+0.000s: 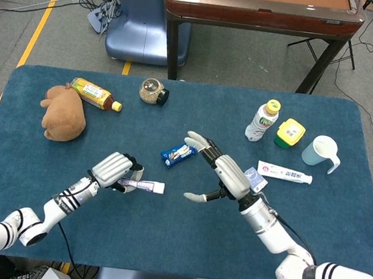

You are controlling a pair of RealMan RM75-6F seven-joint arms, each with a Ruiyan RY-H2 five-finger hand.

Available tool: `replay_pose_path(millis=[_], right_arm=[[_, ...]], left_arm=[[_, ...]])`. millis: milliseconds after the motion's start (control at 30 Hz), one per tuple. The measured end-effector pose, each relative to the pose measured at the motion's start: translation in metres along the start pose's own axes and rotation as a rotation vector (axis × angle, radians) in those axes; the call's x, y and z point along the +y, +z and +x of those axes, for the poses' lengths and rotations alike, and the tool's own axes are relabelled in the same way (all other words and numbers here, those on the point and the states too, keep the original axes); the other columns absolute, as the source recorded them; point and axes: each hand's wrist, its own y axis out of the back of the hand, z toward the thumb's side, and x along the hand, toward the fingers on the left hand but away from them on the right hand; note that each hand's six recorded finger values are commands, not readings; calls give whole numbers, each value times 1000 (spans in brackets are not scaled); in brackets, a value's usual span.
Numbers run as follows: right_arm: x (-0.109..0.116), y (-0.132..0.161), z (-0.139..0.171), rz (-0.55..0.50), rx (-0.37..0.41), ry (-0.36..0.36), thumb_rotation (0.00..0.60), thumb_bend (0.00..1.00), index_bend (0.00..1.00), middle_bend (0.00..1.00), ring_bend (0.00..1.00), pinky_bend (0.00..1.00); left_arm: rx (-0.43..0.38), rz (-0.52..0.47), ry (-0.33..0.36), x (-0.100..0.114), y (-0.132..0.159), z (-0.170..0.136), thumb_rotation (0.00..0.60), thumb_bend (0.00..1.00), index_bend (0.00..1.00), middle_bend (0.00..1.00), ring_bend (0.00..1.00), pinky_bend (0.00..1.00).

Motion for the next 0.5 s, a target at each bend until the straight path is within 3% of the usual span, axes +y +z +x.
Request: replay_pose_path(millis=[200,400,500], right_arm=[[20,-7,13,66,-39,-8,460,0,0,0,0,0],[34,-16,25,127,-77,-8,459,0,0,0,0,0],[42,-19,31,170,-95,-10,459,0,0,0,0,0]], left_arm=[[58,107,-27,-10,-19,3,600,396,518,565,404,397],[78,104,-38,-12,-20,1,600,394,284,361,288,394],[83,83,-32,-9,-18,-2,600,395,207,336,252,380]])
